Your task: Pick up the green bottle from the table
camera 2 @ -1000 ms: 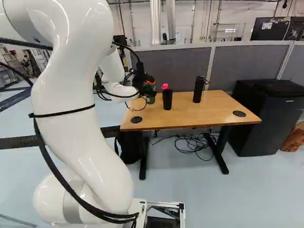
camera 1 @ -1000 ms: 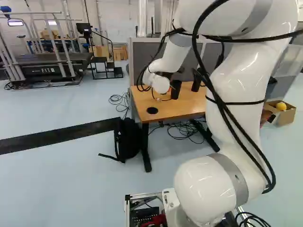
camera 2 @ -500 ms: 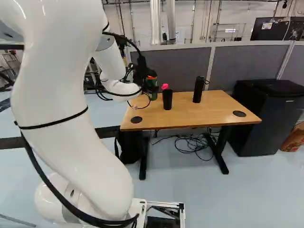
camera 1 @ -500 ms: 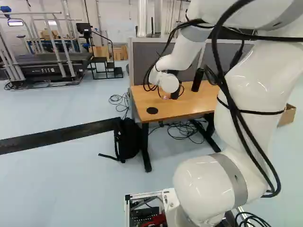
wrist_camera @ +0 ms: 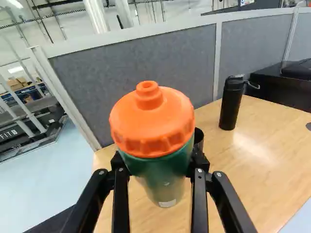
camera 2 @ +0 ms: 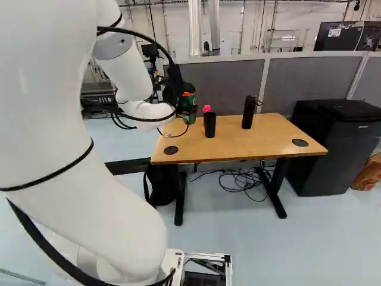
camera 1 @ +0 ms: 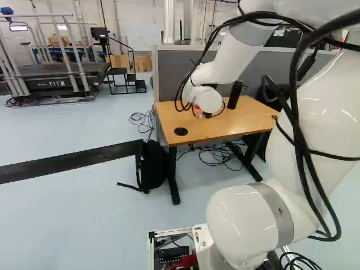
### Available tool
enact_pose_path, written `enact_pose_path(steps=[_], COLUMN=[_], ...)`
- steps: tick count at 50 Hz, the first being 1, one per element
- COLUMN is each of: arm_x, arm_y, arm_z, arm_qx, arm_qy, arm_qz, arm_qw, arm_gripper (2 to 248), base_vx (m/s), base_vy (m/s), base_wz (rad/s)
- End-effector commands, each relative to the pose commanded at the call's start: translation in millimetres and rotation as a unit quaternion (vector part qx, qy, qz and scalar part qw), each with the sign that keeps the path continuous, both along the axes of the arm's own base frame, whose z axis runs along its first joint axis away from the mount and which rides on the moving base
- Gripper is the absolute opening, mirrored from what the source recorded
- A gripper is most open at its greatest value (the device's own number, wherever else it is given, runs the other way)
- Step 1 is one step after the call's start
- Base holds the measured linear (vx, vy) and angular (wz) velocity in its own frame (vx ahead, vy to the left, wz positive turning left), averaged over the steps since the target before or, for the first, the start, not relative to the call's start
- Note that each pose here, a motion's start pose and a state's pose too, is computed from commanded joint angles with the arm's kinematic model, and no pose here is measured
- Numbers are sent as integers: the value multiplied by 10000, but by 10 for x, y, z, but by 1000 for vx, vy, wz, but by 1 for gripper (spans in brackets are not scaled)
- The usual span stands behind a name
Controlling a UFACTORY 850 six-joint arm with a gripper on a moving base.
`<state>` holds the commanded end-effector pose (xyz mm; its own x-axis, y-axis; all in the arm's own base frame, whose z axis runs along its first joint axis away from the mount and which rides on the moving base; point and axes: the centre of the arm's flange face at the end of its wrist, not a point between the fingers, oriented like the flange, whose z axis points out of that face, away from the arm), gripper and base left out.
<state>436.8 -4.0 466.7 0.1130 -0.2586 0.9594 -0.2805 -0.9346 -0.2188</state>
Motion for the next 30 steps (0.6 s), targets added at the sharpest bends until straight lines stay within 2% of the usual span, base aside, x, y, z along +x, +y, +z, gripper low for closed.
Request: enact_pose_path(steps=[8,30], arm_x=[-94,-171], arm_y=[-3,-6], arm_z=[0,-50], arm_qx=[0,-64], arm_qy=[-4,42], arm_qz=[2,75], arm_qw=[10000,9999], arm_gripper=[113,113], base_vx=[0,0], base_vy=[0,0], base_wz=[0,0])
